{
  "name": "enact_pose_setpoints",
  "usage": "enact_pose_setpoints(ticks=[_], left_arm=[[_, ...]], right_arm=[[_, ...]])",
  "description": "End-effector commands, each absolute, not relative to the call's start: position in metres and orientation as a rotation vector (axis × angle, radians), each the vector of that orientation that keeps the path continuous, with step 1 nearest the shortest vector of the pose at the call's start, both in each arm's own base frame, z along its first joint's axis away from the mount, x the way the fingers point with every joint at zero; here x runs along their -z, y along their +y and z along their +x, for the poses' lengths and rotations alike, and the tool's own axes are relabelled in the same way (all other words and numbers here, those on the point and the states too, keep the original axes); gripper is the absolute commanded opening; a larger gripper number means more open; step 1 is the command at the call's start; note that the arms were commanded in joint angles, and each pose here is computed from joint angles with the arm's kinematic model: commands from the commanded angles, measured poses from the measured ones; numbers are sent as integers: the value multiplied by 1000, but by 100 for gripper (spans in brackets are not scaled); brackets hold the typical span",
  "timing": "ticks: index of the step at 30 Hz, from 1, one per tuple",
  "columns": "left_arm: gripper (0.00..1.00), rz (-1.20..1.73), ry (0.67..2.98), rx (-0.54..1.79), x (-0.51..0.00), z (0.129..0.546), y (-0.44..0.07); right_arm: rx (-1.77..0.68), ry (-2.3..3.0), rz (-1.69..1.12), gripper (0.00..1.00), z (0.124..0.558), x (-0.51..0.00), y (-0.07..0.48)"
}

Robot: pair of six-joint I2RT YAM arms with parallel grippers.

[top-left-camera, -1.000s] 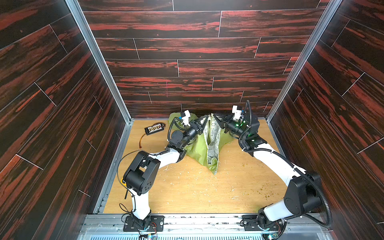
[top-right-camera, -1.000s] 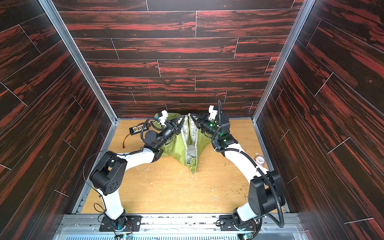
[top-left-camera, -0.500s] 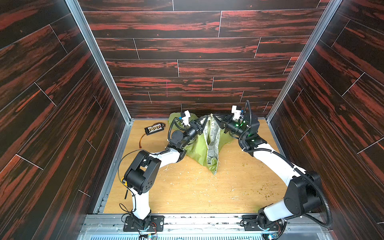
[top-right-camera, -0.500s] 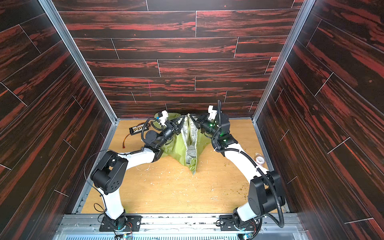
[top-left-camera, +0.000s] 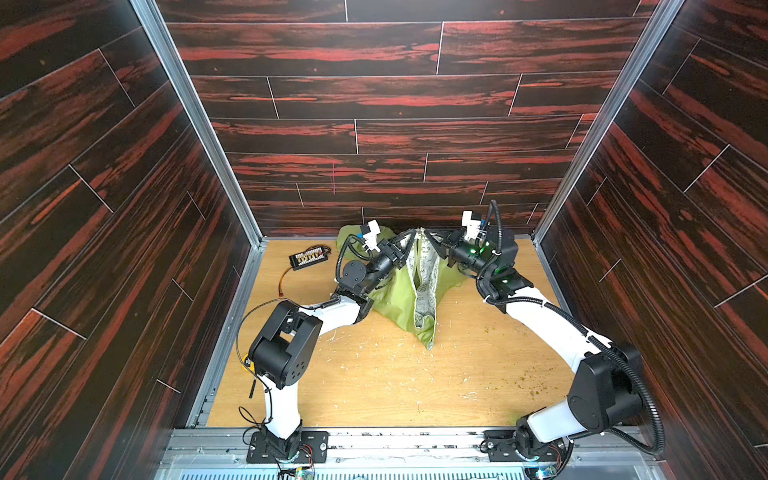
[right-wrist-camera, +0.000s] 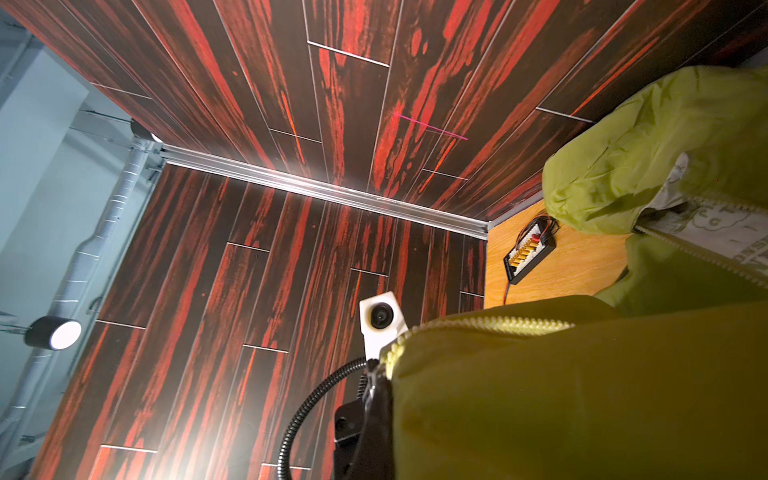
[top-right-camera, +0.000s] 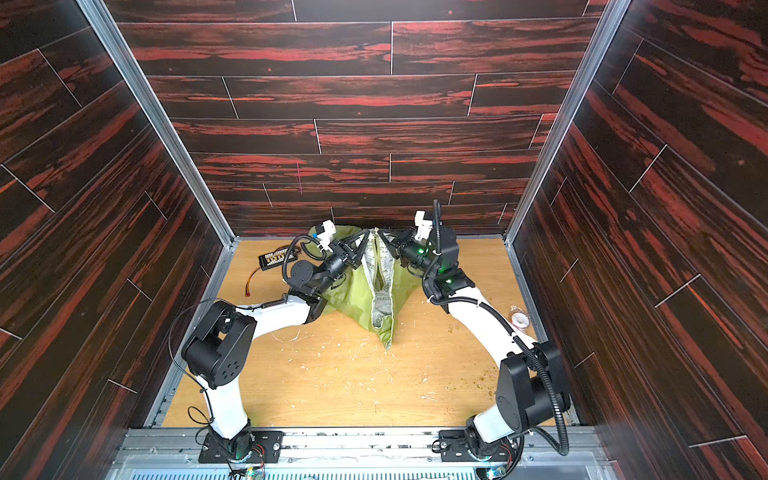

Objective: Zip up the jacket

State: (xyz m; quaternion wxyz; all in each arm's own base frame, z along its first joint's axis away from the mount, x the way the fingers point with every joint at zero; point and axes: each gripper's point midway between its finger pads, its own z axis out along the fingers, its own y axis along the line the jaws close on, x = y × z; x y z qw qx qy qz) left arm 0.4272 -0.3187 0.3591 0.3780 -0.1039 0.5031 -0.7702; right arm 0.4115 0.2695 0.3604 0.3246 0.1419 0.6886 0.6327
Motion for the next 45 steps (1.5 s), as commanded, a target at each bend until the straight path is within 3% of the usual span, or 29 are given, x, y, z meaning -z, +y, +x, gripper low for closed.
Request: enact_pose_setpoints(ticks=[1,36,45], left_arm=[[0,-207,1181,2013,-393,415,-314],[0,-314,1228,2081,-377,424,-317],[0,-373,1251,2100,-370,428,-314]], right_arm=[[-1677,1805,290,0,400,-372,279],[-1731,1752,46,0,353,-389,287],[-1688,1821,5,0,342,-370,296]])
